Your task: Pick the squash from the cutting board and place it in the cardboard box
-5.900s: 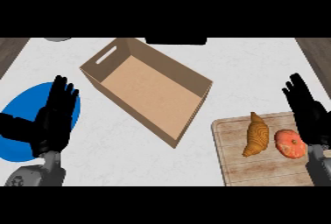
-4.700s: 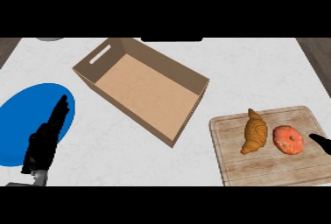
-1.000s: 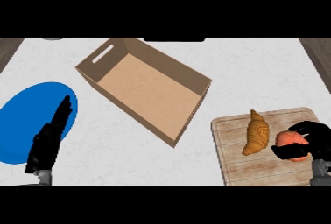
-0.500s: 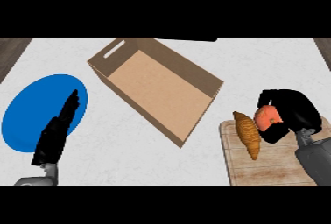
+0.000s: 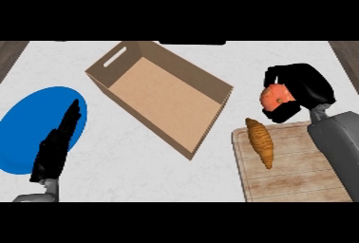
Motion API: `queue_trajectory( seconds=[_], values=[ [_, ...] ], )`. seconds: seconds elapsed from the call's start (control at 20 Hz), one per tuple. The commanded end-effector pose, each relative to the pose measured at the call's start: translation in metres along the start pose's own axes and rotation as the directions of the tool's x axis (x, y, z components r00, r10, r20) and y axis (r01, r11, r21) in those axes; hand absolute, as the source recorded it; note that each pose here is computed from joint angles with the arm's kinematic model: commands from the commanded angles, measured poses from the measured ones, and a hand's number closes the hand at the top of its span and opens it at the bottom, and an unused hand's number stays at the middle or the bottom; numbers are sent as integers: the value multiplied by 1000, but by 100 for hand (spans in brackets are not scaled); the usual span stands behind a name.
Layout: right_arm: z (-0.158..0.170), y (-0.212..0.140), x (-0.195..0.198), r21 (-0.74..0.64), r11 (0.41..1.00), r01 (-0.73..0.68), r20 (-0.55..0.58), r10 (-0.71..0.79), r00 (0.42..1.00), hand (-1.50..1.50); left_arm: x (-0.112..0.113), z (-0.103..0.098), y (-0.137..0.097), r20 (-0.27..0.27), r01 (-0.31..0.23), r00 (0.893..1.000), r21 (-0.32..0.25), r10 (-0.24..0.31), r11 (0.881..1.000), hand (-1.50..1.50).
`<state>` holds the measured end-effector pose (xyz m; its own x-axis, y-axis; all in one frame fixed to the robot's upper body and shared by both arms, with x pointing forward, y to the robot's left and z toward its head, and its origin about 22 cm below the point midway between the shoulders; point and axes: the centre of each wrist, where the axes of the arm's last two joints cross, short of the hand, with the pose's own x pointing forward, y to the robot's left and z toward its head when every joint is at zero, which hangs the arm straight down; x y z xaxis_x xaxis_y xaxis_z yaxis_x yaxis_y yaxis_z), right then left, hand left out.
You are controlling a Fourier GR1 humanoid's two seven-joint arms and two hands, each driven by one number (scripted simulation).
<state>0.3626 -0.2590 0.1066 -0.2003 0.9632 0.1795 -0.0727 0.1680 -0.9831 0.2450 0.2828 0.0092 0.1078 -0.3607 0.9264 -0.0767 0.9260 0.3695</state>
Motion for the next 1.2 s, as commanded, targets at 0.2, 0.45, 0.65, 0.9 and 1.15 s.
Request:
queue_trajectory(
  seconds=[0.2,0.45,0.65,0.9,1.15],
  values=[
    [-3,-40,17,-112,915,388,333,-333,882,150,-3,5,17,-15,9,1000,11,-8,1000,0],
    [-13,-76,72,-53,886,460,435,-394,810,150,0,4,-18,-9,-2,1000,10,2,1000,0],
    [-15,-87,123,-28,869,494,451,-430,782,150,-5,2,8,-13,-1,1000,13,1,1000,0],
    [-38,-110,146,-22,888,460,427,-407,807,150,-20,-2,2,-6,-7,1000,16,7,1000,0],
    [-64,-95,187,4,902,432,409,-396,822,150,5,1,11,-7,-12,1000,10,12,1000,0]
  ],
)
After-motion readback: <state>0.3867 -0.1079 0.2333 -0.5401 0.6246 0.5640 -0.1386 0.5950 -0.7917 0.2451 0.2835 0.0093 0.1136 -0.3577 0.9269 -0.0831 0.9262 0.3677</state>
